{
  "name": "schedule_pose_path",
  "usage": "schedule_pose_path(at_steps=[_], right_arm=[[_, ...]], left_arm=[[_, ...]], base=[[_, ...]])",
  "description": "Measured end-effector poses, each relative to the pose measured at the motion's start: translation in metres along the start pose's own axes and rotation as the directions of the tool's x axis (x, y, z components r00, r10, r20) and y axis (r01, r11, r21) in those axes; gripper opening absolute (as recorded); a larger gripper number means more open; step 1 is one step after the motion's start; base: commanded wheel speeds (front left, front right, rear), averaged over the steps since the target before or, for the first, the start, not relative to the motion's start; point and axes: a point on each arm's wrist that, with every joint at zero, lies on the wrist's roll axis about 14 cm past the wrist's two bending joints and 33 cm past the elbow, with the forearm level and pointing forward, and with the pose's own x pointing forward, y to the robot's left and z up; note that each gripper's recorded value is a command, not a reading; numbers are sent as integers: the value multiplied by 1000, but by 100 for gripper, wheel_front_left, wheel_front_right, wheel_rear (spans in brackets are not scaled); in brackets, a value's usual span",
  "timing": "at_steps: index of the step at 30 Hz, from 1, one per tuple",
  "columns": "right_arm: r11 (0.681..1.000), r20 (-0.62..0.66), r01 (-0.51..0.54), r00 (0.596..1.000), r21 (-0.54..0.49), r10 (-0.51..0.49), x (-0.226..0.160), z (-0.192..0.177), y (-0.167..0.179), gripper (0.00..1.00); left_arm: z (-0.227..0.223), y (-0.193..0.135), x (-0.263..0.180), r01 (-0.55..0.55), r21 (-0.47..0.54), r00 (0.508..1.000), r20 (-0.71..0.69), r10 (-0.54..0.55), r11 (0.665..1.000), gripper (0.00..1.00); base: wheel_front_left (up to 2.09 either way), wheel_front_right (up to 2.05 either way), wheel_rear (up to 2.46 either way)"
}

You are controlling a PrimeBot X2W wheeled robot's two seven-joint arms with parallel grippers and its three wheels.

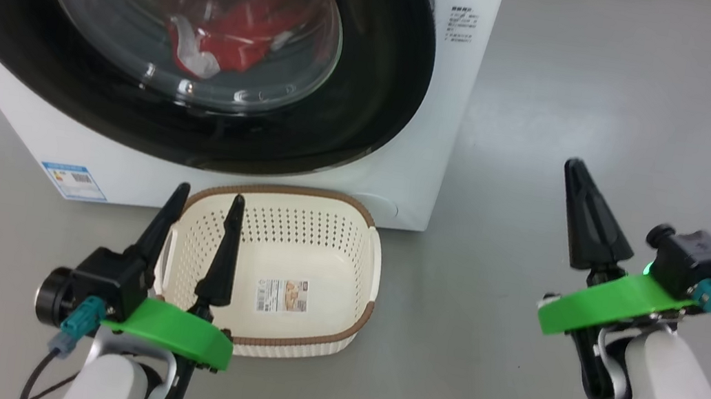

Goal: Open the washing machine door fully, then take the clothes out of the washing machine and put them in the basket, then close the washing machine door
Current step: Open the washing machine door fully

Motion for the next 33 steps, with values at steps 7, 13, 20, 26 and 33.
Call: schedule_pose_path(at_steps=[7,13,20,26,33], right_arm=[[962,15,23,1000,270,-28,27,-6,1,0],[888,7,22,1000,459,-29,52,-14,10,0],[707,-29,12,1000,707,12,85,-19,25,0],[607,-52,17,998,795,39,103,-23,19,0],[463,-106,30,985,886,138,126,-39,23,0]], left_arm=[[-4,7,9,-8,3,1000,-2,8,1000,100],[2,12,13,-15,8,1000,28,15,1000,100],[1,17,18,-20,10,999,39,20,1000,100],[-4,21,24,-24,15,999,35,23,1000,100],[-19,31,27,-41,23,999,3,41,999,100]], base=[[0,0,0],[0,0,0],[0,0,0],[0,0,0],[0,0,0]])
